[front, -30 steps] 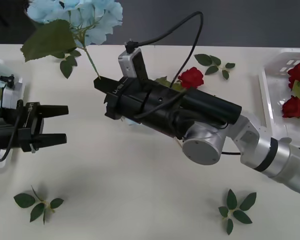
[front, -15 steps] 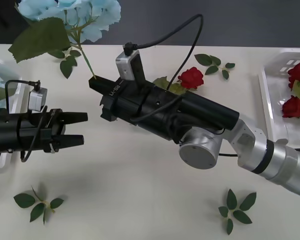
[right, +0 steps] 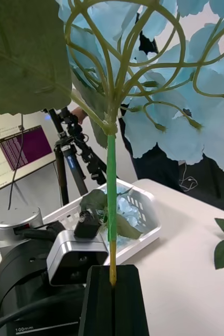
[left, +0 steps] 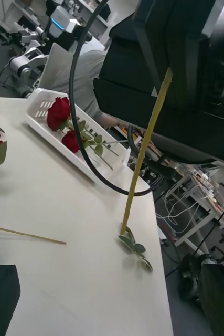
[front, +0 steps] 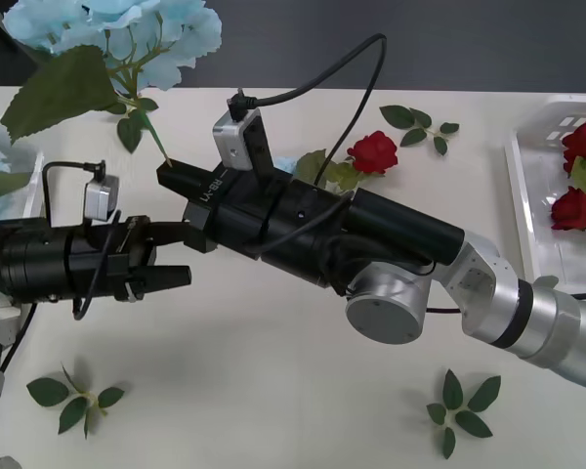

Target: Put the red flowers into the right box and the blue flowers into the left box

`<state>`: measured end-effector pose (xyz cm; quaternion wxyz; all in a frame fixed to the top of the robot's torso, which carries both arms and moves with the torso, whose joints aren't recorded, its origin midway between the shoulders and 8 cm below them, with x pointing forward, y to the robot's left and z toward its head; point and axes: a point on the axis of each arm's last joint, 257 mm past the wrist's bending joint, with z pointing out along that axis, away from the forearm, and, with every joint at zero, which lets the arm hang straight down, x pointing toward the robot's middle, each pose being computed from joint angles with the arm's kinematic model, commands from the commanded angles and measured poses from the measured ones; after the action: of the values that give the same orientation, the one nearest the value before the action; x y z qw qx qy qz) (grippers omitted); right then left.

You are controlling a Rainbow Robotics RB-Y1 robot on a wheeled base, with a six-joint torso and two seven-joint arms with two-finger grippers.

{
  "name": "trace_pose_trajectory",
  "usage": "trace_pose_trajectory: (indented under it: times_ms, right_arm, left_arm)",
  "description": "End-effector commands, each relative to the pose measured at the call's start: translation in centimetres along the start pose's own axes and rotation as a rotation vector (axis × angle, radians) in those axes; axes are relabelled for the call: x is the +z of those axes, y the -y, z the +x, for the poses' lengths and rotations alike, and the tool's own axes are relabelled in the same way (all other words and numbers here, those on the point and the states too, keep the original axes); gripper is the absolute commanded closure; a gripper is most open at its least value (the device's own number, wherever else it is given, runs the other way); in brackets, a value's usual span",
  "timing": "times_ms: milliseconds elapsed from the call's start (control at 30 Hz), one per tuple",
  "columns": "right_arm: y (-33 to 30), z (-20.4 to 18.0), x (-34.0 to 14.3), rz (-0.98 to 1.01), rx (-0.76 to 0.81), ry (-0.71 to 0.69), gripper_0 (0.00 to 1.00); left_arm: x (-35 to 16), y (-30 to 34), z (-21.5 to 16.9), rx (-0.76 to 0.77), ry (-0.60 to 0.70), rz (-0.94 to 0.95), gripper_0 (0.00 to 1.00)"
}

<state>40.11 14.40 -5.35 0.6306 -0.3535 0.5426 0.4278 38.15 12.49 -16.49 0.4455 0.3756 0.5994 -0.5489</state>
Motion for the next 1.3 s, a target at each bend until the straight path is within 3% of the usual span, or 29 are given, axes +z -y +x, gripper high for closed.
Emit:
trace_pose_trajectory:
  times_ms: [33,567,667,733,833,900,1300]
  right_arm:
    - [-2.3,-1.8,0.7,-0.050,-0.018,0.033,1.00]
    - [-2.5,-1.4,0.6,-0.054,-0.016,0.025,1.00]
    - [-2.5,-1.4,0.6,-0.053,-0.016,0.024,1.00]
    - [-2.5,-1.4,0.6,-0.053,-0.016,0.024,1.00]
    - [-2.5,-1.4,0.6,-0.053,-0.016,0.024,1.00]
    - [-2.5,-1.4,0.6,-0.054,-0.016,0.025,1.00]
    - [-2.2,-1.4,0.5,-0.049,-0.018,0.025,1.00]
  left_arm:
    - [1.0,0.5,-1.7,0.065,-0.022,0.042,0.00]
    - [1.7,1.6,-4.6,0.133,0.000,0.107,0.00]
    - [1.6,1.8,-4.2,0.127,-0.004,0.113,0.29]
    - [1.6,1.8,-4.0,0.124,-0.006,0.112,0.58]
    - [1.7,1.8,-3.9,0.121,-0.010,0.115,0.94]
    - [1.8,1.9,-3.7,0.118,-0.014,0.117,1.00]
    - [2.6,2.0,-3.5,0.111,-0.016,0.129,1.00]
